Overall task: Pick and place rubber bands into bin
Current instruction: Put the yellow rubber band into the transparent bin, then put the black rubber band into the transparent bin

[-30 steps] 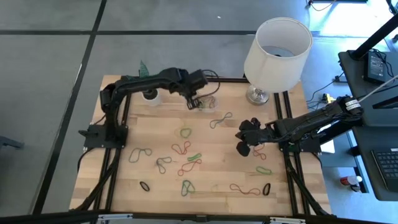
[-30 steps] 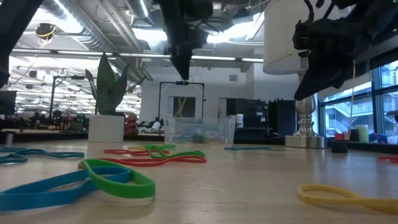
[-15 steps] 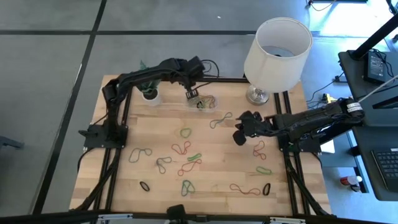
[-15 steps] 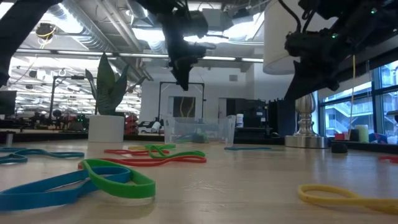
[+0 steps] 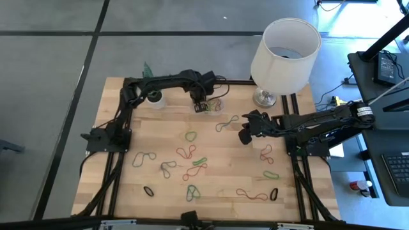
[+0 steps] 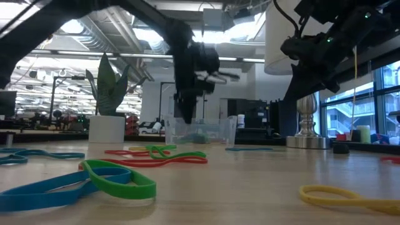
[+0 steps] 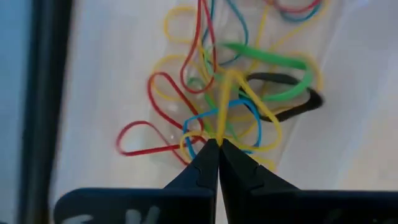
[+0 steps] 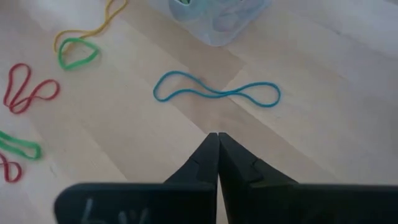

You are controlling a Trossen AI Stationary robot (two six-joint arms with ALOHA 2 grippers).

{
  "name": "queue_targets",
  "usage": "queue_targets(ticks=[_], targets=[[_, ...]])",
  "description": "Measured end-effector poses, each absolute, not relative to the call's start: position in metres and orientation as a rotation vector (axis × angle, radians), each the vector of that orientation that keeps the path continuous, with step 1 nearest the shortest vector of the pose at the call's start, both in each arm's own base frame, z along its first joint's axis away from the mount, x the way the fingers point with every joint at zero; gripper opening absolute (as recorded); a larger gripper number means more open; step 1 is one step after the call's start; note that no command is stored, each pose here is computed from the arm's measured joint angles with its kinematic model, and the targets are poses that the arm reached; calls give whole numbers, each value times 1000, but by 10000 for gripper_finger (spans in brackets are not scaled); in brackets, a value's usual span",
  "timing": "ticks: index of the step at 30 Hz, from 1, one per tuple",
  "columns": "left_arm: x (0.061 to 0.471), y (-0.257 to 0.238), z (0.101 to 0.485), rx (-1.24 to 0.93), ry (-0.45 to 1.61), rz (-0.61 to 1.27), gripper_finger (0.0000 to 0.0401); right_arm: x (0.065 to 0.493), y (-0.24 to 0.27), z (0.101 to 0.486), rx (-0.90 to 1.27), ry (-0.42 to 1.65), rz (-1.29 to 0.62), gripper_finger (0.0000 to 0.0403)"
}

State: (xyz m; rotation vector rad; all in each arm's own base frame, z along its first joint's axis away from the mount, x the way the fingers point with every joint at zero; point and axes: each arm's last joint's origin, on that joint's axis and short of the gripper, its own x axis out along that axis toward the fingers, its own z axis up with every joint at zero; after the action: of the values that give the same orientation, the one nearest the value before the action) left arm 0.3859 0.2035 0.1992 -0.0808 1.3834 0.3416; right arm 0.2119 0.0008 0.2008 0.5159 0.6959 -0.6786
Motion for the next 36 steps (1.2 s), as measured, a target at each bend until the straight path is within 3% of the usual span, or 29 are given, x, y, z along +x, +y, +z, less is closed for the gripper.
queue_targets(ticks=[7, 16, 22, 31, 36], targets=[[392, 203, 166, -76, 1455, 215, 10, 212, 1, 201, 516, 694, -677, 10], [393, 203, 162, -97, 1464, 215, 102, 212, 1, 201, 488, 704, -666, 10], [396, 205, 190, -126, 1465, 317, 145, 212, 1, 201, 467, 712, -657, 10], [393, 200, 235, -304, 1481, 475, 137, 209, 2, 198, 450, 778, -618, 10], [388, 179, 253, -394, 1510, 502, 96, 203, 6, 193, 447, 879, -590, 10]])
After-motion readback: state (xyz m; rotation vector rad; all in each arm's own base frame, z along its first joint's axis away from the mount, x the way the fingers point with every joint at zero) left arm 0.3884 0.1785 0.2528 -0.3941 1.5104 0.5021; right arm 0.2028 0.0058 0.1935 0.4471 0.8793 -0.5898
